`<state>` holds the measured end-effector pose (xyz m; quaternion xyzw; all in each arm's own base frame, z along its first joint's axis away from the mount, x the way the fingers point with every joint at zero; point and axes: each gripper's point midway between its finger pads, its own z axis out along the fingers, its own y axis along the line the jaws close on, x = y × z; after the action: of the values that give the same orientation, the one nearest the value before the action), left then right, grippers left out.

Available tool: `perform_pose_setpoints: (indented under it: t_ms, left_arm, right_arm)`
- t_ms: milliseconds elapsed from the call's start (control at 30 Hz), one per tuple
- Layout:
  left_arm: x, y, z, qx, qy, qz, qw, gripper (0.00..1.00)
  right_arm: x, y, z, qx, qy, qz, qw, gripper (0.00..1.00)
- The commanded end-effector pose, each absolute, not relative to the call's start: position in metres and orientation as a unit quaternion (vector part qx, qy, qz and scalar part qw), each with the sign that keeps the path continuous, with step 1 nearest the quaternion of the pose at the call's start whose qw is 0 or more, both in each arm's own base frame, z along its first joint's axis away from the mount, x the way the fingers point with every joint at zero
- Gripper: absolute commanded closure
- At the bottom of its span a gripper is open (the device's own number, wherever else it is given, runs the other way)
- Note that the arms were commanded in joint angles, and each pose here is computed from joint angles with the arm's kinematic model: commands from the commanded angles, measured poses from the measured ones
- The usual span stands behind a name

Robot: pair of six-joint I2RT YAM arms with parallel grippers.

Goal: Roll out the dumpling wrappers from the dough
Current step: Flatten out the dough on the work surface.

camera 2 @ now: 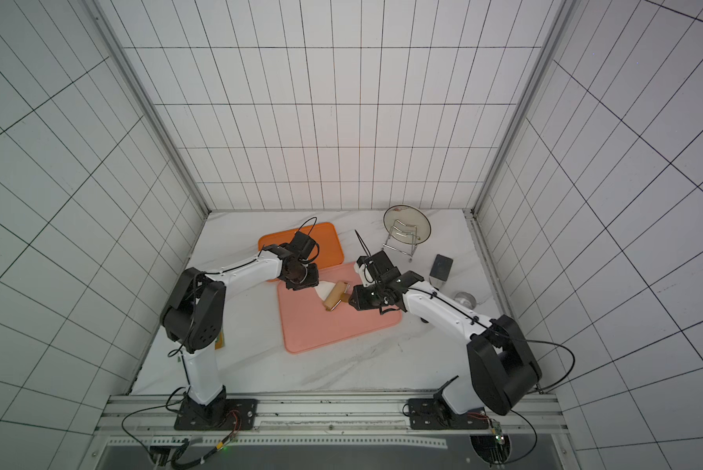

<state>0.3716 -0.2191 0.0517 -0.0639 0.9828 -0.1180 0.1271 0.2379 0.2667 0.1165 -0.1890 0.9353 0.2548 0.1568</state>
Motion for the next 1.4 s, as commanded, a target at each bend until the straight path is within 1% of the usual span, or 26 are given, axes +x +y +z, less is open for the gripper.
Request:
perform_pose_setpoints:
  t_ms: [0,300,400,500,567,633,767,933,1033,1167,1367]
  left_arm:
    - [0.373,-0.212,0.043,-0.061,0.984,-0.103,0.129,0.59]
    - [0.372,-0.208,0.039,-0.063,0.986,-0.090,0.127,0.59]
    - [0.370,-0.202,0.042,-0.069,0.986,-0.085,0.129,0.59]
    - [0.367,-0.195,0.049,-0.077,0.984,-0.088,0.131,0.57]
    - [0.365,-0.191,0.055,-0.079,0.983,-0.088,0.138,0.53]
    - [0.362,-0.189,0.062,-0.079,0.982,-0.090,0.143,0.51]
    - [0.355,-0.182,0.075,-0.085,0.980,-0.093,0.153,0.50]
    - [0.335,-0.165,0.081,-0.107,0.977,-0.096,0.154,0.51]
    - [0.316,-0.153,0.075,-0.125,0.978,-0.089,0.144,0.51]
    - [0.289,-0.138,0.062,-0.149,0.977,-0.082,0.129,0.52]
    - [0.261,-0.126,0.041,-0.167,0.978,-0.071,0.106,0.55]
  right_arm:
    - [0.201,0.218,0.090,-0.179,0.965,0.171,0.084,1.00]
    - [0.194,0.187,0.092,-0.152,0.973,0.153,0.081,1.00]
    - [0.198,0.185,0.101,-0.149,0.972,0.153,0.097,1.00]
    - [0.205,0.186,0.120,-0.154,0.969,0.156,0.117,1.00]
    - [0.209,0.190,0.138,-0.164,0.964,0.163,0.131,1.00]
    - [0.216,0.197,0.158,-0.175,0.956,0.176,0.154,1.00]
    - [0.233,0.216,0.200,-0.193,0.938,0.201,0.206,1.00]
    - [0.258,0.252,0.234,-0.220,0.918,0.228,0.238,1.00]
    - [0.275,0.279,0.233,-0.235,0.911,0.239,0.241,1.00]
    - [0.298,0.306,0.214,-0.242,0.908,0.247,0.237,1.00]
    - [0.309,0.328,0.176,-0.244,0.914,0.253,0.204,1.00]
